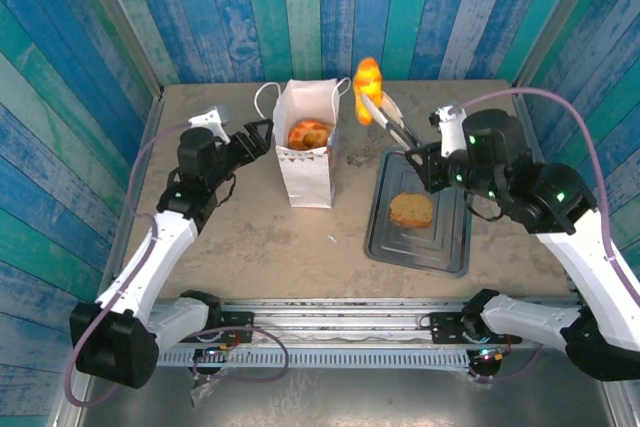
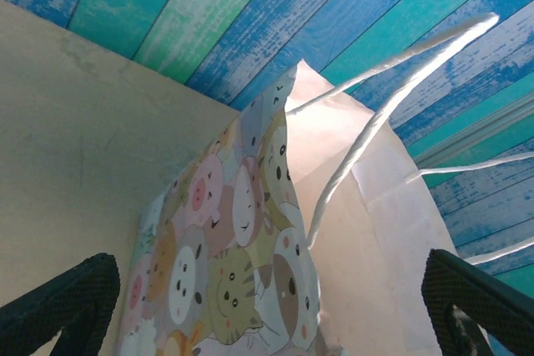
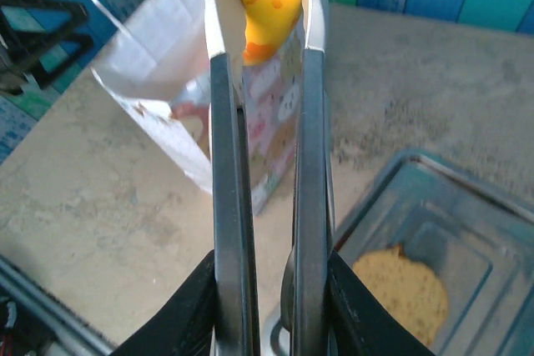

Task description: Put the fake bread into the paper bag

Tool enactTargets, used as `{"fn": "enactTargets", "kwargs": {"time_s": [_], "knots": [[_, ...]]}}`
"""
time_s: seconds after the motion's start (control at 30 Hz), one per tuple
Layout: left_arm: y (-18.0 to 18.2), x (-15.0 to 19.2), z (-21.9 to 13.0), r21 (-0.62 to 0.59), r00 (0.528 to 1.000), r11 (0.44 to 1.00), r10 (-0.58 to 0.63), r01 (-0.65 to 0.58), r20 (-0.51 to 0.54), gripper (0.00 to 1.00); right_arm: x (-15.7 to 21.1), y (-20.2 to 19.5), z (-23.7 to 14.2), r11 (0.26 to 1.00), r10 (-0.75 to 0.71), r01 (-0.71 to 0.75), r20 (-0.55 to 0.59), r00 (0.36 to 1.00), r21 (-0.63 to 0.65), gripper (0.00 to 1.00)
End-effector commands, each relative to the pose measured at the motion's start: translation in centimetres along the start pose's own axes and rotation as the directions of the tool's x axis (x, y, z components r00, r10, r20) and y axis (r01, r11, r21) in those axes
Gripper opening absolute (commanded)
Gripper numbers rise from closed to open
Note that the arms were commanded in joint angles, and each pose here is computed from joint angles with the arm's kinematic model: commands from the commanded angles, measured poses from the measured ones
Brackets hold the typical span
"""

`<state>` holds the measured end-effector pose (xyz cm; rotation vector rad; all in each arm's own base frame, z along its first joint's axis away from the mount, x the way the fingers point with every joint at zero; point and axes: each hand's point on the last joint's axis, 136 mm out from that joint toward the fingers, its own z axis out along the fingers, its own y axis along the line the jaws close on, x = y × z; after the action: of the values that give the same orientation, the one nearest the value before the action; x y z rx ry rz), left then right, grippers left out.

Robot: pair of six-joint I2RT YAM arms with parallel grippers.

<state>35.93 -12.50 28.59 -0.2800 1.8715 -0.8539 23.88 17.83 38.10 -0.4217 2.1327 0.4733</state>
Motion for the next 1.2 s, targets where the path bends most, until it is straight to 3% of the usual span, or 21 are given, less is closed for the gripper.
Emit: {"fn": "enactTargets", "kwargs": {"time_s": [0.0,0.47,0.87,1.17], "knots": [[-1.9,-1.1,0.5,0.073,1.000,0.997,-0.023,0.023,0.004,0.94,-4.3,0.9,-0.5,0.997,-0.079,0.082,0.142,0.987,-0.014,0.29],[-1.9,-0.3,2.8,0.100,0.996,0.992,-0.073,0.078,-0.053,0.79,-6.7,6.3,2.7,0.979,-0.167,0.184,0.169,0.971,-0.092,0.29],[-1.2,0.4,3.1,0.087,0.996,0.993,-0.069,0.074,-0.064,0.65,-3.8,6.3,9.0,0.986,-0.164,0.164,0.002,0.986,-0.011,0.30],[-1.4,0.7,3.3,0.106,0.994,0.991,-0.071,0.079,-0.079,0.47,-1.4,5.5,11.9,0.979,-0.194,0.200,-0.122,0.973,0.037,0.31]]}}
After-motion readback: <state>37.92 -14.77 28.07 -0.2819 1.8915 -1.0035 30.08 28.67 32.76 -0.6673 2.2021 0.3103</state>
